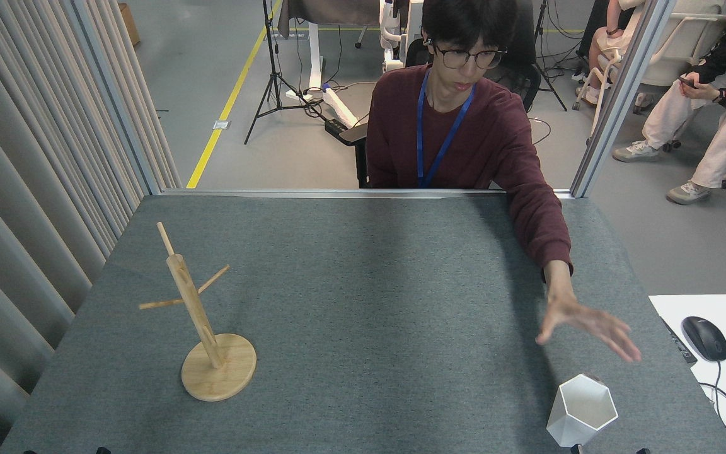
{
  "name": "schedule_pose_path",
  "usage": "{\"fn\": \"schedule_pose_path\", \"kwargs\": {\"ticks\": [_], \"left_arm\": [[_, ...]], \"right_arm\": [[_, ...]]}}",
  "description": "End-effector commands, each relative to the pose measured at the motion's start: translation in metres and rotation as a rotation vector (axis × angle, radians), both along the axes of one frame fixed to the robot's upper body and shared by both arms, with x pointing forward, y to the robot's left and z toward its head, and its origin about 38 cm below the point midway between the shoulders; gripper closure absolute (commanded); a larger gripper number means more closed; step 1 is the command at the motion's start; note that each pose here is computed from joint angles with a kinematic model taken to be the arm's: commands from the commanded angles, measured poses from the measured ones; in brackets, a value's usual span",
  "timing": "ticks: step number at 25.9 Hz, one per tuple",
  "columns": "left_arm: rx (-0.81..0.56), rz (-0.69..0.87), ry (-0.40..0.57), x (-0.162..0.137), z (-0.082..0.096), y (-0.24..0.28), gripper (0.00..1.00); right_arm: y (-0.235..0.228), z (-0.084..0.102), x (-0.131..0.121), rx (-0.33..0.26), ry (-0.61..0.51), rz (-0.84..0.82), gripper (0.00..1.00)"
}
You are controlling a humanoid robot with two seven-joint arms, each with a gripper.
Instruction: Hang cup on storage rack
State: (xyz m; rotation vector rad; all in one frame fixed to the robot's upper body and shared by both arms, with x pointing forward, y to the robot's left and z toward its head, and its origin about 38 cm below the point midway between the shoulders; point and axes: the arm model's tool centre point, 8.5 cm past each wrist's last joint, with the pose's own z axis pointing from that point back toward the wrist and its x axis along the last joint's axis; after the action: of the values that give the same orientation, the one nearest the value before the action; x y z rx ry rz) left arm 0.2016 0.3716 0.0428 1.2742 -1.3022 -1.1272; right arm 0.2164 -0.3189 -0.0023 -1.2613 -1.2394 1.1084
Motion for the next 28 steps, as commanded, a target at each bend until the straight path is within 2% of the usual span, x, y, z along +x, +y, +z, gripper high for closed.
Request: {"fn": "schedule_pose_path", "kwargs": {"ticks": [1, 6, 8, 11, 16, 28], "left_arm": [[-0.002, 0.0, 0.0, 0.0, 0.0, 0.0, 0.0], [-0.009, 0.017, 0.007, 0.0, -0.004, 0.002, 0.0], [-0.01, 0.019, 0.013, 0.0, -0.006, 0.002, 0.0], [-0.012, 0.02, 0.012, 0.0, -0.006, 0.002, 0.0], [-0.013, 0.024, 0.013, -0.001, -0.006, 0.003, 0.0], [-0.013, 0.031, 0.022, -0.002, -0.009, 0.005, 0.0]], "right_arm": [[0.0, 0.0, 0.0, 0.001, 0.002, -0.001, 0.01], [-0.003, -0.001, 0.006, -0.001, 0.003, -0.004, 0.01], [-0.004, -0.007, 0.009, -0.001, 0.02, -0.004, 0.01], [-0.007, -0.006, 0.027, -0.008, 0.008, 0.004, 0.01], [-0.021, -0.007, 0.041, -0.037, 0.024, 0.011, 0.01], [-0.01, -0.017, 0.054, -0.024, 0.043, 0.037, 0.01]]}}
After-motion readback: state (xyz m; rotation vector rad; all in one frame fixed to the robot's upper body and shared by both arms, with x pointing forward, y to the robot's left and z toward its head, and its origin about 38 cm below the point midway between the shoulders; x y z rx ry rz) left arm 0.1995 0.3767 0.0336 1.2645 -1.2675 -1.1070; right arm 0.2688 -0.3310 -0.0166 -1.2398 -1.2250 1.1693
